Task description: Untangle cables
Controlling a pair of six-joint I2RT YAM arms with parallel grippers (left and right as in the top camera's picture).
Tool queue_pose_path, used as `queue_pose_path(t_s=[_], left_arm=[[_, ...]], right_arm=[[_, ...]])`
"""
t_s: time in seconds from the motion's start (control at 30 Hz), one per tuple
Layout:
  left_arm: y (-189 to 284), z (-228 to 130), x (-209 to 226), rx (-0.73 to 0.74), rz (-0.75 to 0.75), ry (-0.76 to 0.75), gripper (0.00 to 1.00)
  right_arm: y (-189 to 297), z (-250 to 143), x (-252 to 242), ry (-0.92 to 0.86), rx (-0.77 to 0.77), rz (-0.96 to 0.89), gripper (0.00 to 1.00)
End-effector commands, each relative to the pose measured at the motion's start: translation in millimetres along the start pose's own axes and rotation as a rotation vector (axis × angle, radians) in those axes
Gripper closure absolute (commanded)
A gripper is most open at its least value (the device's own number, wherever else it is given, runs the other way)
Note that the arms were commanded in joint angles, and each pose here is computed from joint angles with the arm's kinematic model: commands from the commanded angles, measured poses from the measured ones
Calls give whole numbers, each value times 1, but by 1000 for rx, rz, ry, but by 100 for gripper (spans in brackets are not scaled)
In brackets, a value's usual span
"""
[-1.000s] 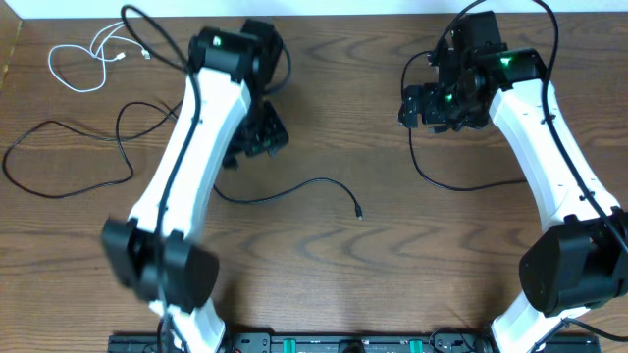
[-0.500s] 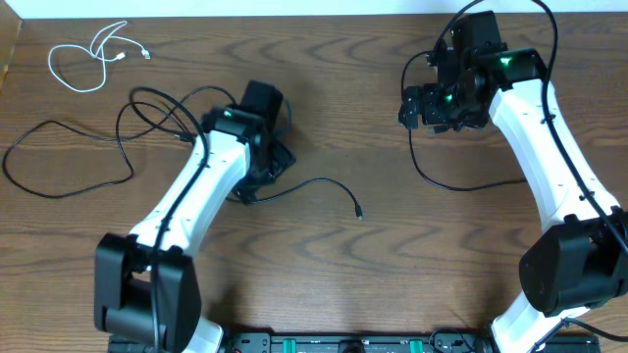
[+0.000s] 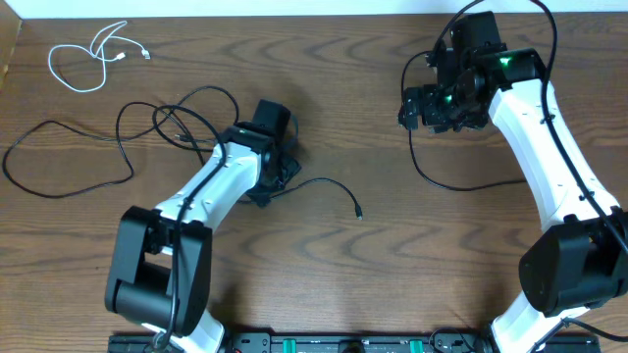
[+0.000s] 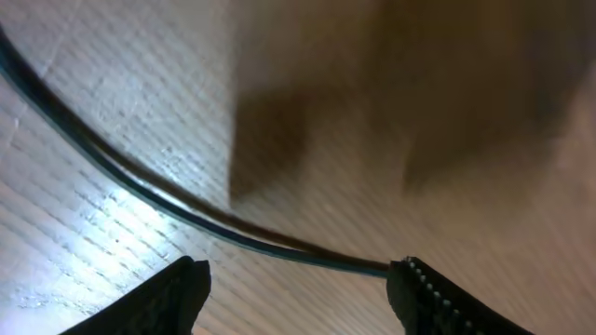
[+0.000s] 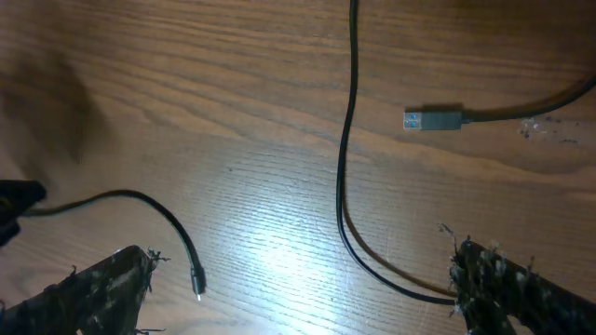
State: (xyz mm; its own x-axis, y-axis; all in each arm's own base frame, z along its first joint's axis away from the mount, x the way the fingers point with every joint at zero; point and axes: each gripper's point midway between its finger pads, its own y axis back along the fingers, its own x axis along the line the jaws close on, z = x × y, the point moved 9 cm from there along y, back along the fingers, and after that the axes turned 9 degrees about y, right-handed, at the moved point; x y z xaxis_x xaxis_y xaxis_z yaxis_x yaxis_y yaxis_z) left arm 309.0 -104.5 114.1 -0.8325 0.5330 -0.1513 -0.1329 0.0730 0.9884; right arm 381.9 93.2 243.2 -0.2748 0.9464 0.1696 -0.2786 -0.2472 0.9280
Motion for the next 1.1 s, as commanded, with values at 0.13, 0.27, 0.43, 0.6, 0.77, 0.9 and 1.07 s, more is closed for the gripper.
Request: queue_pose_path(t_s=[0.13, 0.27, 0.43, 0.6, 0.77, 0.9, 1.07], left_arm=[[-26, -8, 6, -5, 93, 133, 33], [-38, -12, 8, -1, 130, 167, 33], [-43, -12, 9, 0, 143, 174, 44], [-43, -10, 8, -23, 139, 172, 92], [-42, -16, 2, 55, 98, 177, 92], [-35, -30, -14, 268, -20, 177, 93], [-21, -43, -44, 520, -237, 126, 93]], right_arm=[[9, 2, 4, 23, -26, 7, 1], [9, 2, 4, 24, -24, 7, 1], [9, 2, 4, 23, -22, 7, 1], [9, 2, 4, 23, -22, 7, 1], [9, 1, 4, 22, -18, 7, 1], [9, 1, 4, 22, -17, 7, 1], [9, 1, 4, 22, -14, 7, 1]])
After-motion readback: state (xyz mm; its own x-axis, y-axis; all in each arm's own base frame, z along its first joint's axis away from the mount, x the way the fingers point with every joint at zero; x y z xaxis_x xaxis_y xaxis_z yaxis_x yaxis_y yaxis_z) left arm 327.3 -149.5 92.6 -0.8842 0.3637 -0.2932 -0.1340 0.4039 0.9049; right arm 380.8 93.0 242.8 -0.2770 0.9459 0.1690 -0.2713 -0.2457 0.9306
